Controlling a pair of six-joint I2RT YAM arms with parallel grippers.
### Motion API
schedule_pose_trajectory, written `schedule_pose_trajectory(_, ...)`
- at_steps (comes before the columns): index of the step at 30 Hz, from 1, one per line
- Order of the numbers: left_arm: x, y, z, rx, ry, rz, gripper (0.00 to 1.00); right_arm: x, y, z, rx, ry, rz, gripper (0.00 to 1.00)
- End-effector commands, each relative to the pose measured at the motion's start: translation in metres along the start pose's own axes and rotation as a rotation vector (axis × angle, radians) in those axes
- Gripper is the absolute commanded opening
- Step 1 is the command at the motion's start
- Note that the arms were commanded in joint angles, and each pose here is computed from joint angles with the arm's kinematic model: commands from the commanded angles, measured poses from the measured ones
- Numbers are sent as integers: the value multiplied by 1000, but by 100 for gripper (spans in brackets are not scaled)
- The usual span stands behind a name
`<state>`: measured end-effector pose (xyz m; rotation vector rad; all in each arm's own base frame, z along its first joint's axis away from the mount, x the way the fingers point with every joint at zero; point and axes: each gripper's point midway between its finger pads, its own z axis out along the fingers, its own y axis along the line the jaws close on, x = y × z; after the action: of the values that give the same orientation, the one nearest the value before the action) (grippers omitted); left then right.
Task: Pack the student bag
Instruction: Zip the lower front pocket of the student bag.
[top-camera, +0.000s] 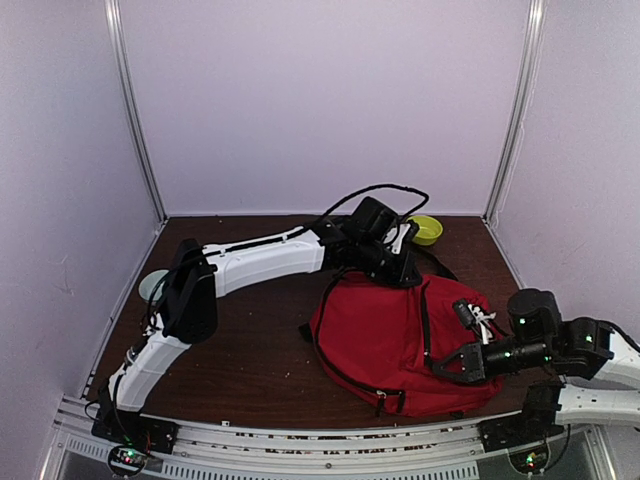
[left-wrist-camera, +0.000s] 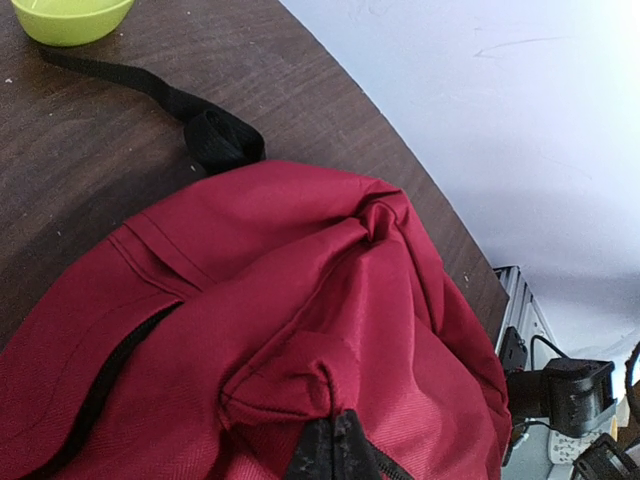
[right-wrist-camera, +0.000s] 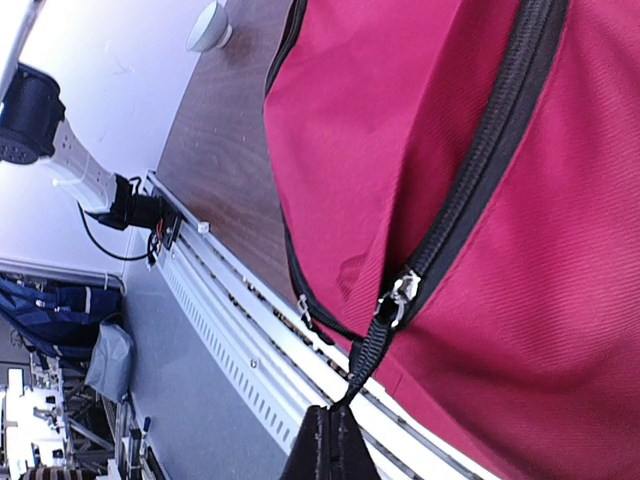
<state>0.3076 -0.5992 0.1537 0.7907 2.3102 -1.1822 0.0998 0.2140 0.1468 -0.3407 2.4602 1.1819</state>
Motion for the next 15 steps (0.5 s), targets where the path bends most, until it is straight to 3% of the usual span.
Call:
schedule_pose_trajectory(1, -45, -4, -31, 10, -128, 39, 0, 13, 6, 5, -3, 42, 7, 0)
schedule_pose_trajectory(15, -43, -4, -30, 15, -128, 41, 0, 42, 22, 12, -19, 147, -18, 0)
